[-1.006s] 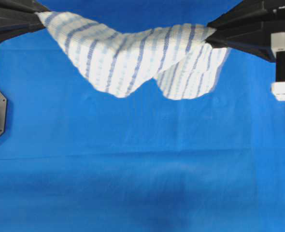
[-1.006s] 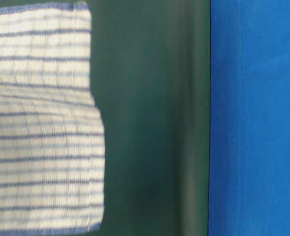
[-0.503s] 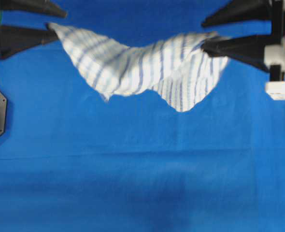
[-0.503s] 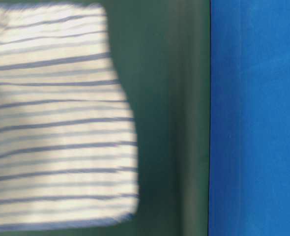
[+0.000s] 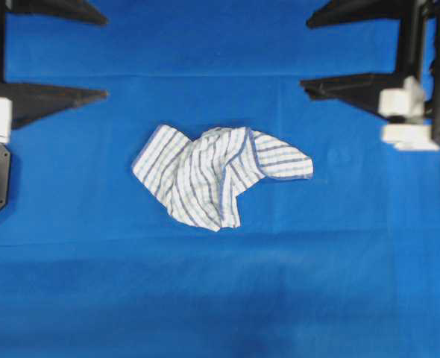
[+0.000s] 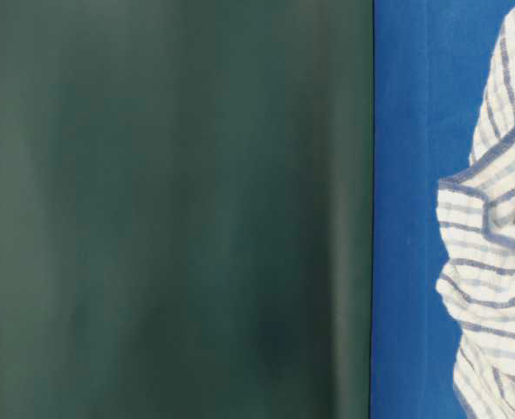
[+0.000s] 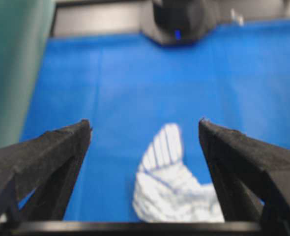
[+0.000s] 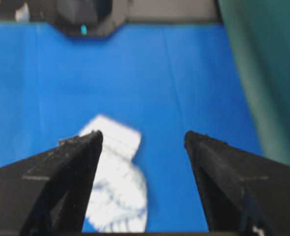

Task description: Lift the towel with both arms.

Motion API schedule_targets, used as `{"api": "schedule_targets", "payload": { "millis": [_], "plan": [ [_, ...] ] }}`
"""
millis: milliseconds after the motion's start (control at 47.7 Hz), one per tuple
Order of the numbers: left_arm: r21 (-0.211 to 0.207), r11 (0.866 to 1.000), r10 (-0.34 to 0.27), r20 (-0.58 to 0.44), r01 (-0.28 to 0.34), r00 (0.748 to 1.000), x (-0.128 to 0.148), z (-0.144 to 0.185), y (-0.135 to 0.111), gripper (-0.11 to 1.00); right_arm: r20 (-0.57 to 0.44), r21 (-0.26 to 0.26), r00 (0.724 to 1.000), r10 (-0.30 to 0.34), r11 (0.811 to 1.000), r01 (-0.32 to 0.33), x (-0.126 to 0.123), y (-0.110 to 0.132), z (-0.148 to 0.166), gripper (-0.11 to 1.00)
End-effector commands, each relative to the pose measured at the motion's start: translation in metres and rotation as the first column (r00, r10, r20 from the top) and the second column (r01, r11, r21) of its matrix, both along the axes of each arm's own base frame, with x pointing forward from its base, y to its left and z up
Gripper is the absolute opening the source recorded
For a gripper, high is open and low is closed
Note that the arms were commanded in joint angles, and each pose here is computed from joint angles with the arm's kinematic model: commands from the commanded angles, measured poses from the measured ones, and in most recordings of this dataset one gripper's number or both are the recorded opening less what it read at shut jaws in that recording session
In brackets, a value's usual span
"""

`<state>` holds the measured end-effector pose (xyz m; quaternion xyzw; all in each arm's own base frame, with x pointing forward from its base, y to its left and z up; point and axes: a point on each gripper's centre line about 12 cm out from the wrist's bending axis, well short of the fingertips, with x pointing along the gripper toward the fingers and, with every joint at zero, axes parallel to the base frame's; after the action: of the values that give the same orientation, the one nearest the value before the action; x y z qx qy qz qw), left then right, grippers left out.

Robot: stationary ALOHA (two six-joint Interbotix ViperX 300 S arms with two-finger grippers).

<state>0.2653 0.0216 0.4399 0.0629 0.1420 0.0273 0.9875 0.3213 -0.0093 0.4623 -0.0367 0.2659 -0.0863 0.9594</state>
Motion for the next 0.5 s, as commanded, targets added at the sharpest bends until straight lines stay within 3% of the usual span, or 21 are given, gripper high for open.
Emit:
{"api": "schedule_targets", "payload": {
  "millis": [0,210,482],
  "plan": [
    [-0.022,1.0,-0.002,-0.038,0.001,0.999,0.004,-0.02,-0.001,0.94,-0.034,0.02,0.999,-0.008,1.0,0.008,0.001,0.001,-0.019,0.67],
    [-0.084,0.996,-0.007,-0.195,-0.009,0.981,0.013,-0.091,-0.006,0.94,-0.115,0.076,0.993,-0.012,0.997,0.02,0.007,0.006,-0.089,0.67],
    [-0.116,0.993,-0.063,-0.291,0.03,0.955,0.026,-0.161,-0.026,0.94,-0.164,0.145,0.986,0.01,0.989,0.015,0.016,0.014,-0.172,0.67]
  ]
}}
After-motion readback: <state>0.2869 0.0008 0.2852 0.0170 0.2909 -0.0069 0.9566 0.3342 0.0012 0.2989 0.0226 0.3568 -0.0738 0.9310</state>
